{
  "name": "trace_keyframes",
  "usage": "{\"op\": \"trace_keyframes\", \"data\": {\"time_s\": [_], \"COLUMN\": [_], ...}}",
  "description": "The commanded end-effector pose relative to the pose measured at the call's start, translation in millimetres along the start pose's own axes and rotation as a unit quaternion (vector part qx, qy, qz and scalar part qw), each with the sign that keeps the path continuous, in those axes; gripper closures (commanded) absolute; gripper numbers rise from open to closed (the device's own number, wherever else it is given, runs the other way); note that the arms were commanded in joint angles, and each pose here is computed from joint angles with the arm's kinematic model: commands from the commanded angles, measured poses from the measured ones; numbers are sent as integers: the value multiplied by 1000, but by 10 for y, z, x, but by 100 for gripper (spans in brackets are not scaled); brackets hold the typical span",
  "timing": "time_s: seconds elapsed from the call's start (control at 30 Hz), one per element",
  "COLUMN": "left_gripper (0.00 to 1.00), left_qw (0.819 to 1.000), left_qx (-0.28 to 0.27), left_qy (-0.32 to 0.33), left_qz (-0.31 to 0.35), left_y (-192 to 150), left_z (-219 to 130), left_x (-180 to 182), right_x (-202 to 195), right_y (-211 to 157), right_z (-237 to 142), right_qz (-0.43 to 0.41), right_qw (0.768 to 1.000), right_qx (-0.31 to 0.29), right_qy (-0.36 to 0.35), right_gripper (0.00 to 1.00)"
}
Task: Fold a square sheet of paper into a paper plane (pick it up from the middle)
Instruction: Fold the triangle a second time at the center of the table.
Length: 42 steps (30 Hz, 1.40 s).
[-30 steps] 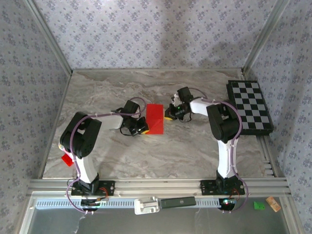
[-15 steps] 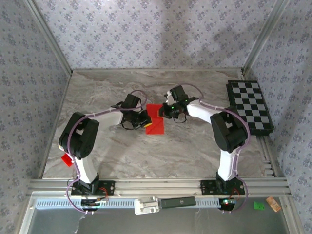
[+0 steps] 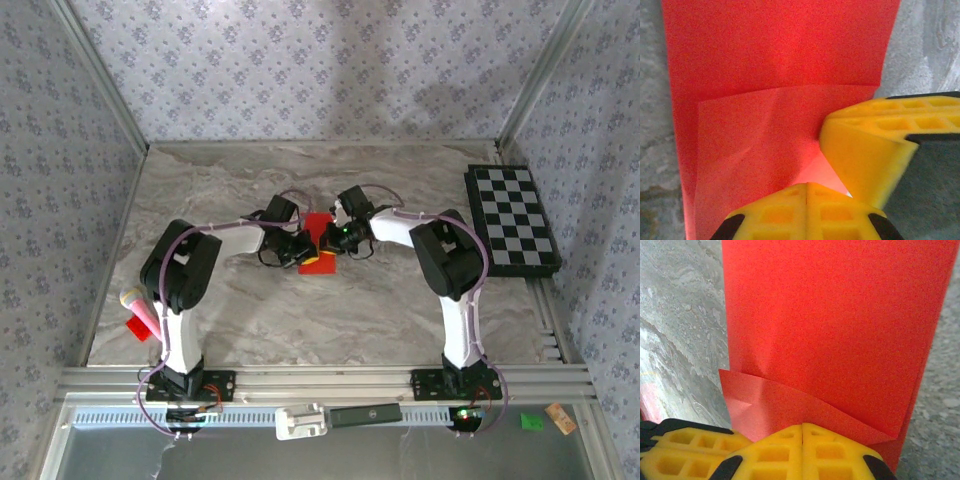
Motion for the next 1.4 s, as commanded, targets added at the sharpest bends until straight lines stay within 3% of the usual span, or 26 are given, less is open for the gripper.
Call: {"op": "trace_keyframes", "data": {"time_s": [0.0,0.33,0.6,0.87,1.17,1.3,1.37], "left_gripper": [95,95,90,87,80,79,81], "left_qw": [1000,999,999,999,996,997,998], "left_qx": [6,10,17,12,-46,-60,-48], "left_qy": [9,48,32,22,-72,-39,-26], "left_qz": [7,-13,-35,-38,12,-1,-16], "left_y": [18,-105,-267,-405,-158,-26,36], "left_z": [58,80,-52,-229,-596,-529,-417], "left_x": [12,331,529,619,-65,-52,-25], "right_x": [-82,-283,-508,-513,116,247,183], "right_y": [-58,-145,-228,-189,167,242,228], "right_z": [82,116,148,131,-219,-446,-512], "right_qz": [15,26,34,29,-14,-9,19], "right_qw": [1000,997,989,990,1000,999,998], "right_qx": [21,43,74,73,-3,-47,-64], "right_qy": [-18,-59,-120,-113,9,12,-7], "right_gripper": [98,98,99,99,95,87,78]}}
Point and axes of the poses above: each hand's point on the last joint's axis, 136 mm out from that joint toward the fingers, its own z axis out along the fingers, its own x axis along the line the jaws close on, y = z × x, the point moved 6 cm from there along -z, back along the fingers, and after that the axes turned 5 degrees about -z, right-handed, at the moved point
